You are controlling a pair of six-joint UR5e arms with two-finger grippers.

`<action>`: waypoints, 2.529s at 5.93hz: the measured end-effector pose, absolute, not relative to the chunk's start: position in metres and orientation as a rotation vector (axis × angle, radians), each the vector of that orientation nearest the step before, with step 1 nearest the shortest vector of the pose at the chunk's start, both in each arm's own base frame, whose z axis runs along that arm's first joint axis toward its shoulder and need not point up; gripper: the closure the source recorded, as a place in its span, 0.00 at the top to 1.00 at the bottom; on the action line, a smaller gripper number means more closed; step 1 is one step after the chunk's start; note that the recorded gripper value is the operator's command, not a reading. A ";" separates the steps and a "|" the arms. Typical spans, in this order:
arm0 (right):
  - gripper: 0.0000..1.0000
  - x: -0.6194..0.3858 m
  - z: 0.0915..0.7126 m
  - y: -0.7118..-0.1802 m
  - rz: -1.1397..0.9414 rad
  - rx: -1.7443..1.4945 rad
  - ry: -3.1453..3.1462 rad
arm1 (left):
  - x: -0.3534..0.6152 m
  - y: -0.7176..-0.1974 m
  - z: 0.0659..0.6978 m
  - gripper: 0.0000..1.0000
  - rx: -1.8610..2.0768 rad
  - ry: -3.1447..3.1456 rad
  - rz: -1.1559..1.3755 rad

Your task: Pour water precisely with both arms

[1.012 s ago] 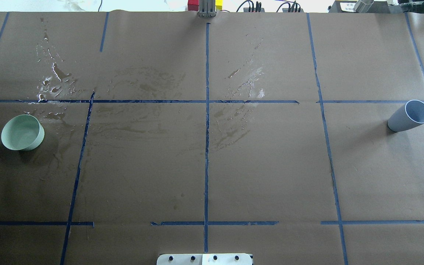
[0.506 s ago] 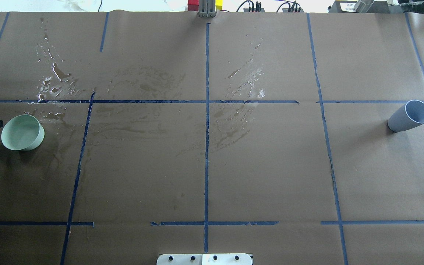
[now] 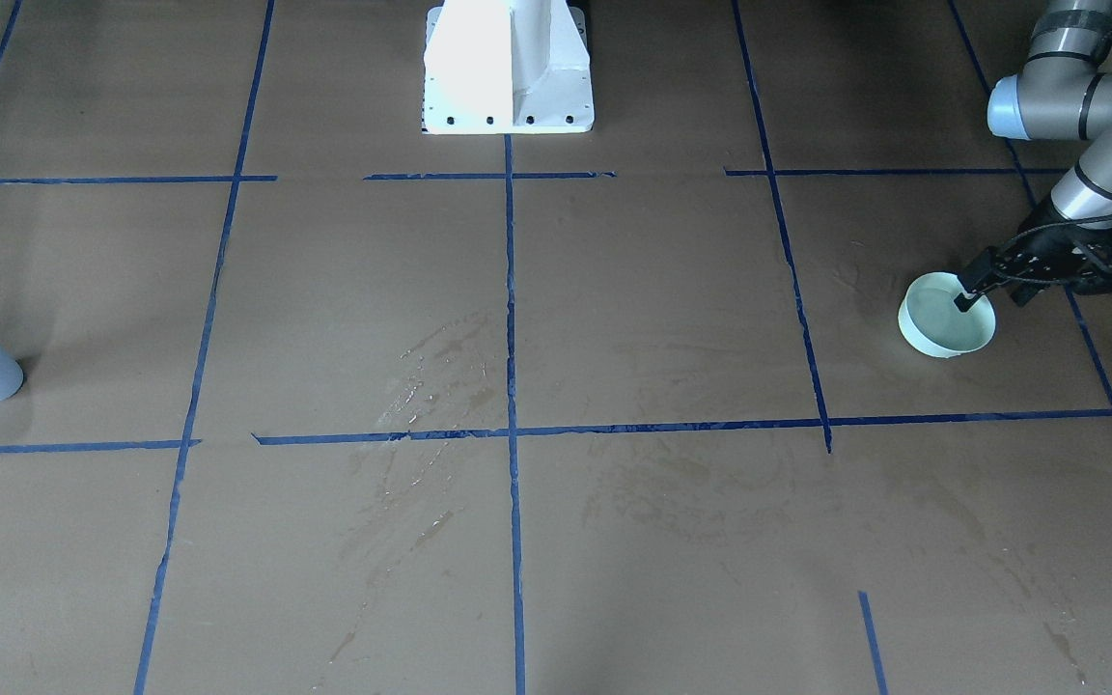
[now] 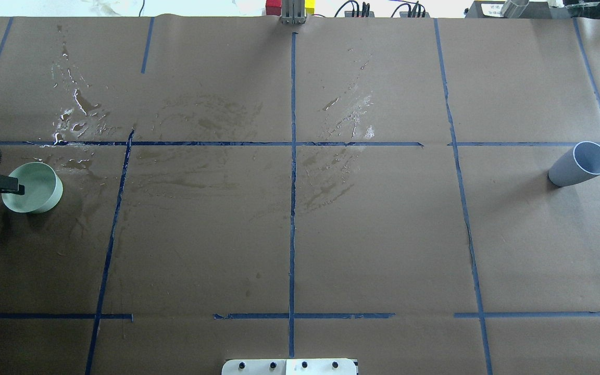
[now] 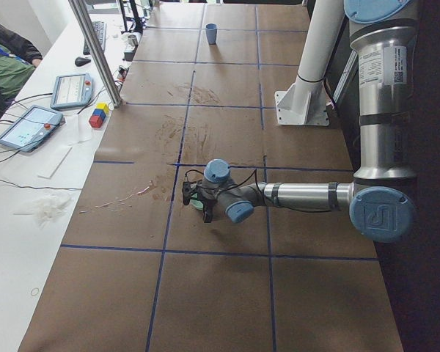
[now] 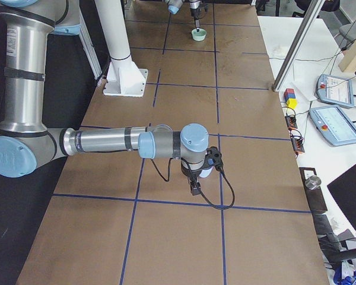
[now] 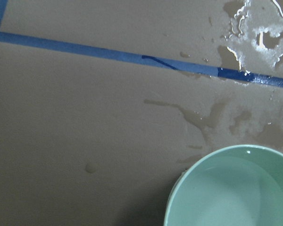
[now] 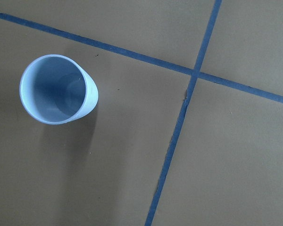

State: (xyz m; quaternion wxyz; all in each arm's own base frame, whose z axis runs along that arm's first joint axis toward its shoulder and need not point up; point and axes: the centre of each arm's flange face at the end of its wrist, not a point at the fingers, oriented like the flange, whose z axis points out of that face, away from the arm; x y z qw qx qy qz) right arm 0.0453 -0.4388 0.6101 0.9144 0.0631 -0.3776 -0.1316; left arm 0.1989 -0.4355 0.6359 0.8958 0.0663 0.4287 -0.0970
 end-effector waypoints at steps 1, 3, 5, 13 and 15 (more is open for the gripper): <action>1.00 0.045 0.610 -0.439 -0.271 0.129 -0.778 | 0.201 -0.435 0.636 0.02 0.135 0.888 -0.198; 1.00 0.045 0.610 -0.439 -0.271 0.130 -0.777 | 0.202 -0.435 0.636 0.00 0.128 0.893 -0.193; 1.00 0.045 0.610 -0.438 -0.270 0.131 -0.777 | 0.208 -0.435 0.624 0.00 0.096 0.933 -0.175; 1.00 0.045 0.610 -0.438 -0.268 0.129 -0.779 | 0.405 -0.499 0.299 0.00 0.059 1.048 -0.259; 1.00 0.045 0.610 -0.438 -0.267 0.128 -0.779 | 0.486 -0.490 0.232 0.00 0.041 1.026 -0.292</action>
